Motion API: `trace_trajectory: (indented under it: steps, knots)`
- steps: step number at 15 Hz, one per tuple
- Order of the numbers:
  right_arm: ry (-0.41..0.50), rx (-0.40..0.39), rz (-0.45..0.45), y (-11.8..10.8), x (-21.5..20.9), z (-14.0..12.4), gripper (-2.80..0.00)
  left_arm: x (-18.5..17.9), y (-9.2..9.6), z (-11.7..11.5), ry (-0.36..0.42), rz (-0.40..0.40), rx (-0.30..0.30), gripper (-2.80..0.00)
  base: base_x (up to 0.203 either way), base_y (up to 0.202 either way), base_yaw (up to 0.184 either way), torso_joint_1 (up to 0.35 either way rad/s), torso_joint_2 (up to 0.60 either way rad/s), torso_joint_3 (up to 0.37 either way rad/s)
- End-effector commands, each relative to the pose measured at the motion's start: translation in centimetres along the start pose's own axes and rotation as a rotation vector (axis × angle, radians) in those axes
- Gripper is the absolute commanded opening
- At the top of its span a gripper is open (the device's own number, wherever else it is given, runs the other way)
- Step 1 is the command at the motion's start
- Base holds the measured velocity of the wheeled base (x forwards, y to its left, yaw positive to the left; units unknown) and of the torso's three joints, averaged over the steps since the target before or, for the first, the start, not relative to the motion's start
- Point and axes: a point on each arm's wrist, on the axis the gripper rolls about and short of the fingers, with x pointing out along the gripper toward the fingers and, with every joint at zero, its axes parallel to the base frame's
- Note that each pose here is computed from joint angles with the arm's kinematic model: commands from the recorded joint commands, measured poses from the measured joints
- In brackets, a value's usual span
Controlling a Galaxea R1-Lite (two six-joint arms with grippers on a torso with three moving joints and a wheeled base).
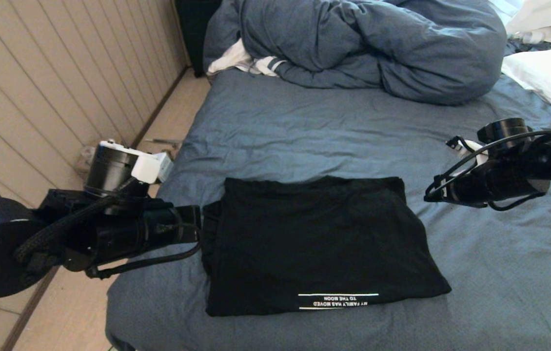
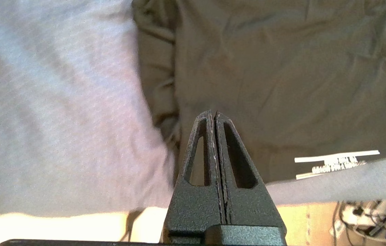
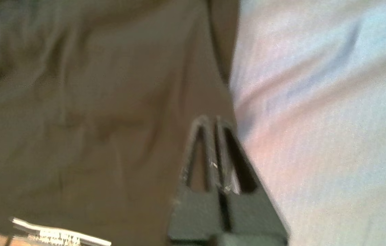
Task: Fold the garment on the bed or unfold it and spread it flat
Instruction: Fold the black T-shirt
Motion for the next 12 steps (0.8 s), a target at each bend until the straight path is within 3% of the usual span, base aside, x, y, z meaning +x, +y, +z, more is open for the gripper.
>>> trace_trajectory:
  steps: [1,4,5,6,8,12]
  knots:
    - [0.026,0.007,0.001,0.3,-1.0,-1.3,-2.80,-1.5,0.4,0.7,-0.020,-0.003,-0.017,-2.80,0.000,0.000,0.000,0.000,0.00,0.000]
    - [0.101,0.032,0.005,-0.2,0.3,-3.9,-2.80,-1.7,0.4,0.6,-0.015,-0.026,-0.028,-2.80,0.000,0.000,0.000,0.000,0.00,0.000]
    - [0.077,0.028,0.004,-0.5,1.1,-4.4,-1.89,-1.5,0.7,0.6,-0.006,-0.032,-0.043,-2.80,0.000,0.000,0.000,0.000,0.00,0.000]
    - [0.041,0.026,0.004,-0.8,1.8,-4.5,0.00,-1.5,1.0,0.7,0.000,-0.039,-0.060,-2.80,0.000,0.000,0.000,0.000,0.00,0.000]
    - [0.018,0.026,0.010,-0.9,2.6,-4.8,0.00,-1.3,1.5,0.9,0.006,-0.043,-0.080,-2.80,0.000,0.000,0.000,0.000,0.00,0.000]
    - [0.066,0.031,0.013,-1.2,4.3,-5.6,0.00,-0.6,1.6,1.1,-0.048,-0.051,-0.128,-2.80,0.000,0.000,0.000,0.000,0.00,0.000]
